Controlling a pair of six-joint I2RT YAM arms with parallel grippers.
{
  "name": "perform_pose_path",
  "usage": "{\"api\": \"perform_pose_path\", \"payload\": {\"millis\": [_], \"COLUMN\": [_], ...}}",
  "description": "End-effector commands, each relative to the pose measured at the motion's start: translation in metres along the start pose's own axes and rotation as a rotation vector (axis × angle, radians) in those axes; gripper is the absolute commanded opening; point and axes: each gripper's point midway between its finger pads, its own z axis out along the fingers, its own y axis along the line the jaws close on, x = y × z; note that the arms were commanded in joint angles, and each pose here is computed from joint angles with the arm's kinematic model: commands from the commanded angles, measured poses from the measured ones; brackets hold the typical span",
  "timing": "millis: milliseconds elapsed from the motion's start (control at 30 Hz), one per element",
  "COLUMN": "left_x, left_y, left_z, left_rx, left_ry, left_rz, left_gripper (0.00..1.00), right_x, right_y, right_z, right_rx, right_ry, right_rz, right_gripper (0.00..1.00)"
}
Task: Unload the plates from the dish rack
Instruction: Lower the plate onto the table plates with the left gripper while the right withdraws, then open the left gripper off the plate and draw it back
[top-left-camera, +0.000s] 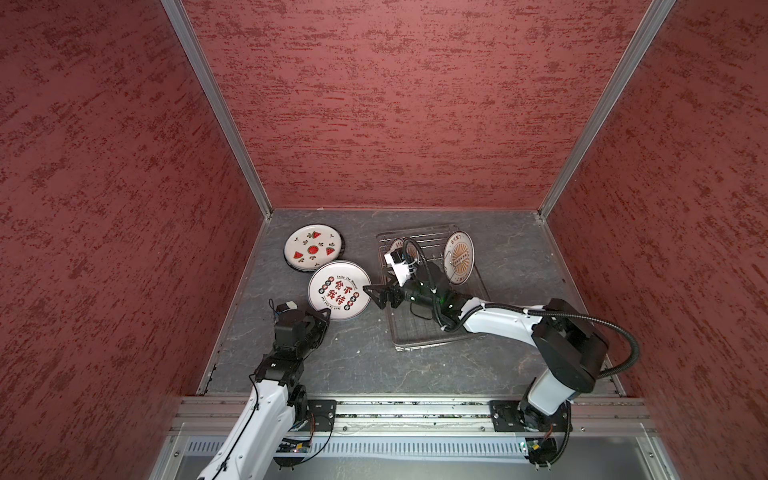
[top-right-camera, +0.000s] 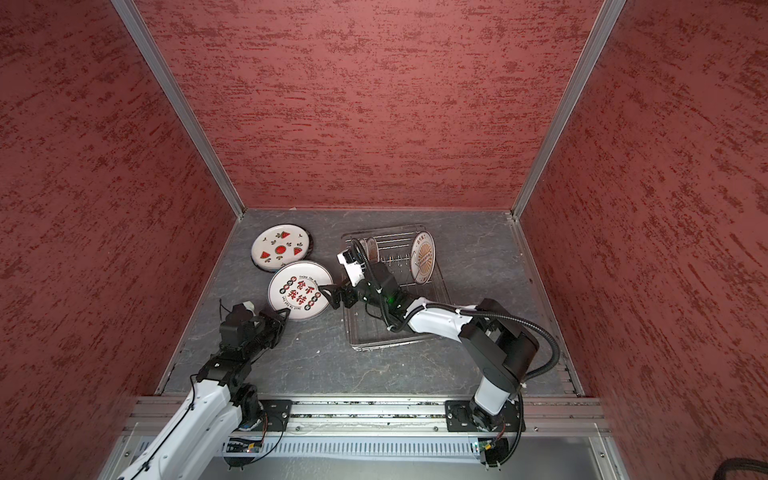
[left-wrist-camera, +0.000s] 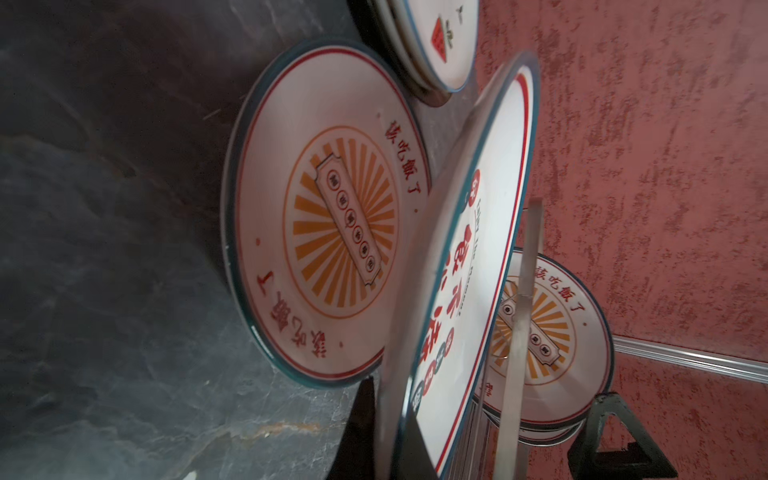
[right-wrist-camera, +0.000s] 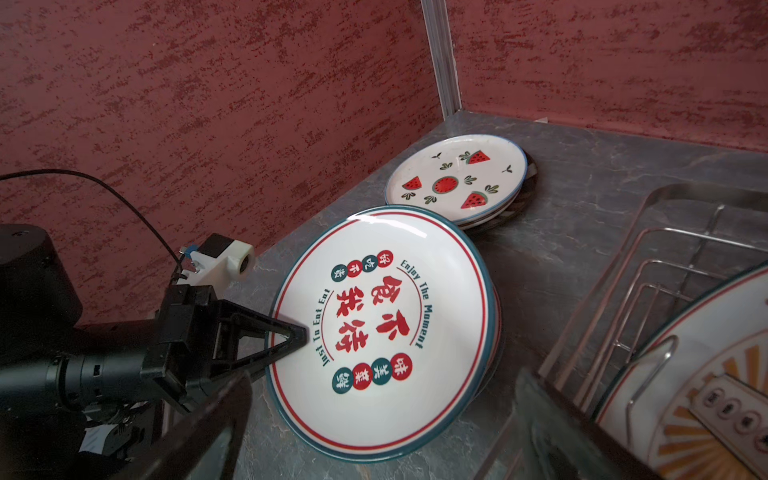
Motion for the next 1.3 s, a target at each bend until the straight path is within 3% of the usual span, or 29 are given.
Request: {"api": "perform_pose_path", "payload": {"millis": [0, 367, 967, 1267], "left_x": [-0.008, -0.013, -0.016, -0.017], "left_y": [-0.029, -0.009, 0.001, 0.01], "left_z": [-0.004, -0.002, 0.011, 0.023], "left_rx": [0.081, -0.045, -0.11, -0.147], "left_ry": [-0.02, -0.042, -0.048, -0.052], "left_rz": [-0.026, -0.117, -0.145, -0.167], "left_gripper": [0.0, 0.0, 0.0, 0.06], "right_x": [-0.014, -0.007, 0.003, 0.005], "right_y": [0.005, 0.0, -0.002, -0.006], "right_z": [0.004, 0.013, 0.022, 0.021], "right_rx": [0.006, 0.018, 0.017, 0.033], "right_ry": [-0.023, 0.012, 0.047, 0.051], "right_rz": [-0.029, -0.035, -0.036, -0.041], "right_gripper": [0.99, 0.99, 0.99, 0.99]}}
